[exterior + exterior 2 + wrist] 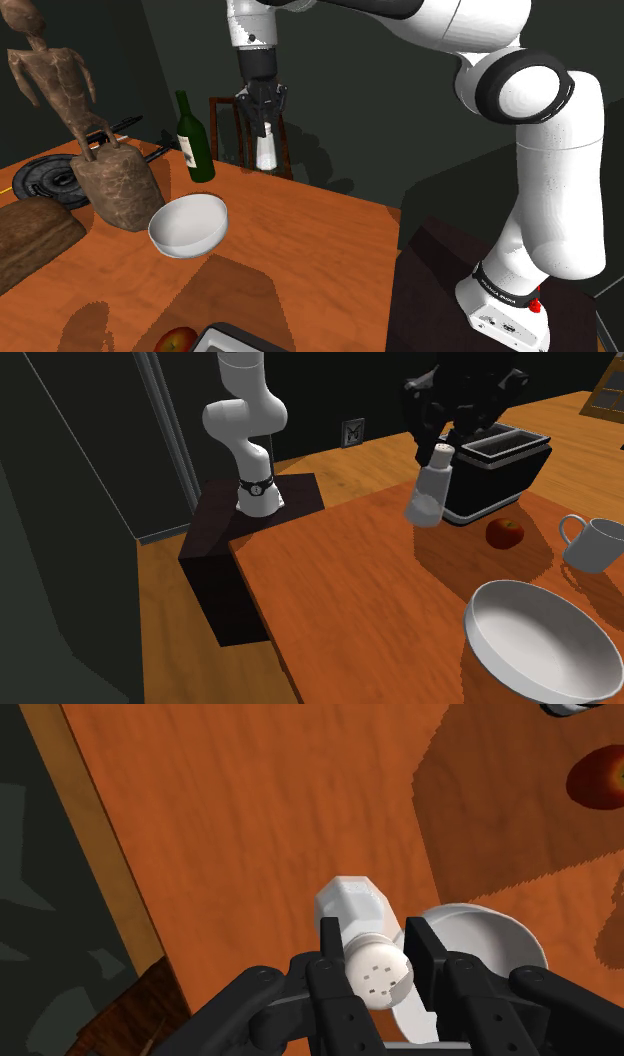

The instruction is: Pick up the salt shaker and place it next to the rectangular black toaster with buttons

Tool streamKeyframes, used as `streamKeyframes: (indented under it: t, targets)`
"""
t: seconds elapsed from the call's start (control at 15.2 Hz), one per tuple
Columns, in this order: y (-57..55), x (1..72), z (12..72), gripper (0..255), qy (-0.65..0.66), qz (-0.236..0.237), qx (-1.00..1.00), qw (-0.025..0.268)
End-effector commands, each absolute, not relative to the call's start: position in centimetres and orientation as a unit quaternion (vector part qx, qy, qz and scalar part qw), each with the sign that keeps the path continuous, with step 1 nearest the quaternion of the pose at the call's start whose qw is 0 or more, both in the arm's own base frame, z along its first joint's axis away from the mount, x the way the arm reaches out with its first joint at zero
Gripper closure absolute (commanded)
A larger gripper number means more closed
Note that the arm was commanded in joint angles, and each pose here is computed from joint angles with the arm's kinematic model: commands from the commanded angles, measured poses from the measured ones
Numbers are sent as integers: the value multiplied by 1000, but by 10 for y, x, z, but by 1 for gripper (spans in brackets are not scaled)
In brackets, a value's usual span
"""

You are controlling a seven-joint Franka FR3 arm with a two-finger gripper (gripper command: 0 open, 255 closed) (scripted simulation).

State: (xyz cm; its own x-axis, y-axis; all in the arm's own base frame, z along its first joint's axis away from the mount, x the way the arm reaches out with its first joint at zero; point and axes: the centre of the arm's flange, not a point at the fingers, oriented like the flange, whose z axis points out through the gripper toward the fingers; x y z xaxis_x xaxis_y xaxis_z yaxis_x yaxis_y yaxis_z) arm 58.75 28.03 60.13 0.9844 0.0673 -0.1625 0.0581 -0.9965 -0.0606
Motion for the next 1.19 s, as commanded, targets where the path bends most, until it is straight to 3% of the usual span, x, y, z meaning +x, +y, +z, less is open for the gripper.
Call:
streamKeyframes:
  t: [0.0,0.46,1.12]
  targets:
    - [281,587,612,255,-32,83,-996,28]
    - [281,587,644,255,-32,83,-996,28]
    - [331,465,645,255,-32,83,-996,28]
